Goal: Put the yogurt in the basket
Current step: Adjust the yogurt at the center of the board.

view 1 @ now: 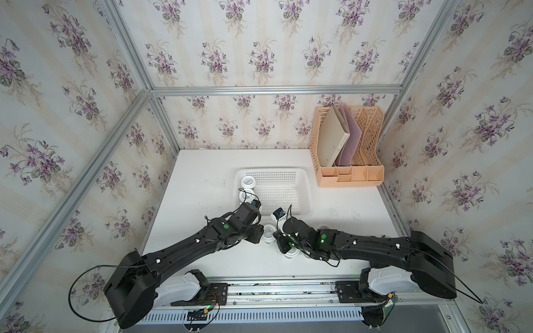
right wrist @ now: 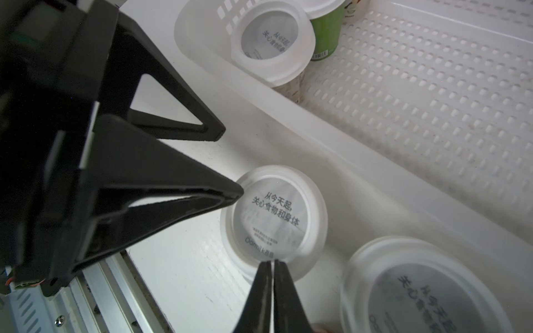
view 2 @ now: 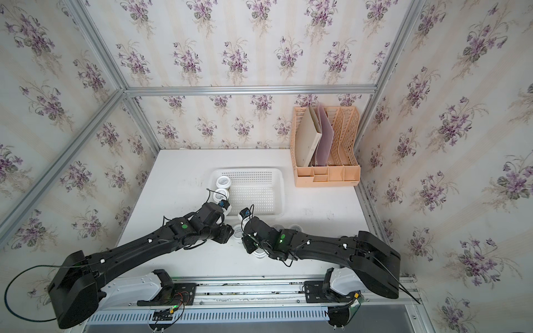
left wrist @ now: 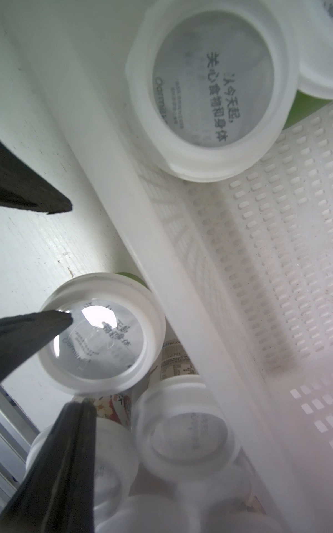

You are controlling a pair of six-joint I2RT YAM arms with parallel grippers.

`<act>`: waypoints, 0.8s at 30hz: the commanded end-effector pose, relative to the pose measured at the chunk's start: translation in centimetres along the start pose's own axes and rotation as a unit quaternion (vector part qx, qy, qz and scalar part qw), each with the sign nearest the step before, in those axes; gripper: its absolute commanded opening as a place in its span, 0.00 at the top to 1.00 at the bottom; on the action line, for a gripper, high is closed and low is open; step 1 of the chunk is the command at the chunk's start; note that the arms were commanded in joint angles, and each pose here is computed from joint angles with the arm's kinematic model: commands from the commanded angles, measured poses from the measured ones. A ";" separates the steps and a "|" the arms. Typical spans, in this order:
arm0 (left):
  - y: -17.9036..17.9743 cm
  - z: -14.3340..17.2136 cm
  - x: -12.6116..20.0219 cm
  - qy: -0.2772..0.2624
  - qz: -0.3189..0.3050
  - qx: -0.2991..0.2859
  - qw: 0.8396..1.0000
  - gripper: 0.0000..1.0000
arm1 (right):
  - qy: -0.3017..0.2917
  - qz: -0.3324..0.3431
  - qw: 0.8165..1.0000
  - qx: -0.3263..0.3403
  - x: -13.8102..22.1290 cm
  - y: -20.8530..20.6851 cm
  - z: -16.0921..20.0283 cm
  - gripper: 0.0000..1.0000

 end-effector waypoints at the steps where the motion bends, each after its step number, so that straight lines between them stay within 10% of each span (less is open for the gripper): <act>1: 0.0 0.0 0.0 0.003 0.001 -0.002 1.000 0.41 | -0.024 -0.010 1.000 -0.001 -0.4 0.6 -0.9 0.90; 24: 0.2 -0.2 -0.7 0.019 0.010 0.003 1.000 0.41 | -0.012 0.008 1.000 -0.001 -1.5 0.1 -0.4 0.91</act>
Point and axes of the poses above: each gripper's point midway between its finger pads, its own x axis back along the fingers, its own y axis along the line the jaws close on, z = x × y, the point moved 2 cm from there along x, back along the fingers, and after that the axes turned 7 degrees about -x, right-handed, at the moved point
